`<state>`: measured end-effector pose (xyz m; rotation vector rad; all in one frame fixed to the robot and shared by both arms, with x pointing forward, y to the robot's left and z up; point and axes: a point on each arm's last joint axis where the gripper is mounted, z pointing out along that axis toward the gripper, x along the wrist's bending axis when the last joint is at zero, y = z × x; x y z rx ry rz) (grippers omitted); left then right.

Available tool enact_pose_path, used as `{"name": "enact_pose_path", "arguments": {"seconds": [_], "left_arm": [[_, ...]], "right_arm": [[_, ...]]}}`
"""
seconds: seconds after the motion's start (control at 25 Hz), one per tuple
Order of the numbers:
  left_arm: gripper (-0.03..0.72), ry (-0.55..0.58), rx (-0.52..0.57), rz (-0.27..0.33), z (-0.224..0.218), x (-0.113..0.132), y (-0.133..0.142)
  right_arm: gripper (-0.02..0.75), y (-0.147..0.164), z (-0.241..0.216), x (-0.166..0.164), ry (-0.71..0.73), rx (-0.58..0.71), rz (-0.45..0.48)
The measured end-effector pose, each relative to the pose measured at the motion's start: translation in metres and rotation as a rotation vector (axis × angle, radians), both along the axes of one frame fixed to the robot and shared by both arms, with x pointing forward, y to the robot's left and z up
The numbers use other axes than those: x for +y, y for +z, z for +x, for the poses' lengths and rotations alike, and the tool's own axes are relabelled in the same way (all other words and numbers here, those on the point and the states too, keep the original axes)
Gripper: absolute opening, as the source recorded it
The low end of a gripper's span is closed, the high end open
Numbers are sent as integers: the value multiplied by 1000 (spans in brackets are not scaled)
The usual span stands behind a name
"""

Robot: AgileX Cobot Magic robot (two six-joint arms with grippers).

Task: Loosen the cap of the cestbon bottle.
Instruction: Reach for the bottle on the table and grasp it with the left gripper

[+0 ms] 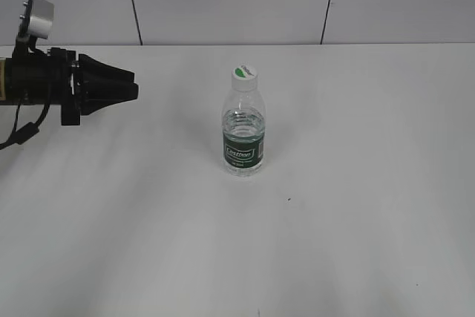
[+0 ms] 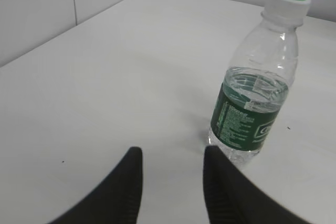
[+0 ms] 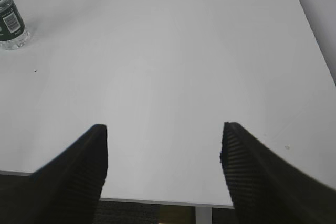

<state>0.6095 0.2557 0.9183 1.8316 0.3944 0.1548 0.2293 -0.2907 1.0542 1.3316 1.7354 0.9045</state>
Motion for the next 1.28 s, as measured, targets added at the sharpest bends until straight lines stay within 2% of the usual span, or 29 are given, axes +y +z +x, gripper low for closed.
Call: {"name": "enact_pose_path", "arguments": {"seconds": [0.44,0.52,0.68,0.8,1.04,1.28], "left_arm": [[246,19,72,-24,-1,-2,0],[276,17,73,-27,-1,-4,0],[461,-3,72,-31,-1,-14,0],[539,-17,74,-21,-2,-23,-1],[559,-52,38,0,-3,-30,-4],[559,-93,83,-7,0,-36,-34]], "right_arm": [[517,0,0,0,0,0,1],[517,0,0,0,0,0,1],[517,0,0,0,0,0,1],[517,0,0,0,0,0,1],[517,0,0,0,0,0,1],[517,0,0,0,0,0,1]]}}
